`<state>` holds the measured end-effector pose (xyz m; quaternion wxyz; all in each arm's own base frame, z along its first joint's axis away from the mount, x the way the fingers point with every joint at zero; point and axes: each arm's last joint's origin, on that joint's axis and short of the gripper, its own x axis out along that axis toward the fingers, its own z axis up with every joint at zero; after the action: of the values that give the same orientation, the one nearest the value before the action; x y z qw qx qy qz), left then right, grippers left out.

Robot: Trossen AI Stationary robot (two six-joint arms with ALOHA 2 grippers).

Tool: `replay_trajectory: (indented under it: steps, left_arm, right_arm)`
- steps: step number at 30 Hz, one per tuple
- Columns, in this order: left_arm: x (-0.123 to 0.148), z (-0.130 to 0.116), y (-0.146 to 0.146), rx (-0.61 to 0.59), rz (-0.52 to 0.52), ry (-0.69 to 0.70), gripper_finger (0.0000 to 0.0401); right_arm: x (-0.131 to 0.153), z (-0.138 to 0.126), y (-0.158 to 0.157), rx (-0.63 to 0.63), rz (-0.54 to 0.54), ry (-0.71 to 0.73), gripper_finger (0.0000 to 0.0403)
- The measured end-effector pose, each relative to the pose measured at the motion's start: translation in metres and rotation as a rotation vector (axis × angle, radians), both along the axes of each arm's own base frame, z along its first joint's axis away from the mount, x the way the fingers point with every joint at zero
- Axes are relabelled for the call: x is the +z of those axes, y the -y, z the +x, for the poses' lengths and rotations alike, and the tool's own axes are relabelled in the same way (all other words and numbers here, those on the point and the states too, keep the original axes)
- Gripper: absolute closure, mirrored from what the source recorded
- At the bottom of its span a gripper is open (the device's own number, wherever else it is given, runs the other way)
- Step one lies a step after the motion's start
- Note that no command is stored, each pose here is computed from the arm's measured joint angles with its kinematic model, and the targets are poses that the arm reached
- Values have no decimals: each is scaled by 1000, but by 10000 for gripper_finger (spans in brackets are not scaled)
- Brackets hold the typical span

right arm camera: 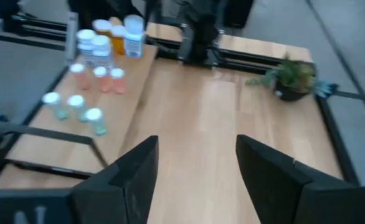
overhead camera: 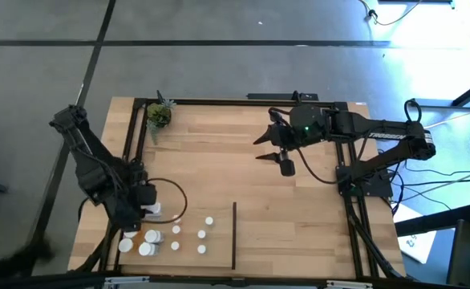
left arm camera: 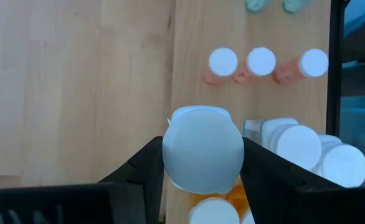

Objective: Pick and place medicine bottles onto shelf by color
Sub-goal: Put the big white pill bottle on the shelf aligned with the other big white pill bottles

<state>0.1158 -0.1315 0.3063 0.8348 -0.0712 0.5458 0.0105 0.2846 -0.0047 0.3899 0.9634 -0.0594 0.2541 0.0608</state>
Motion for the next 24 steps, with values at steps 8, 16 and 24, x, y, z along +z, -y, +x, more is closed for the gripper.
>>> replay_trajectory:
  steps: [8,16,24]
  left_arm:
    - [-13,8,16,34,60,-6,242]
    - [-39,7,31,34,21,6,242]
    - [-57,4,28,23,57,-14,242]
  right_arm:
    - [0,-1,-5,177,65,8,185]
    - [1,-1,-6,197,72,9,185]
    - [1,-1,-7,211,55,13,185]
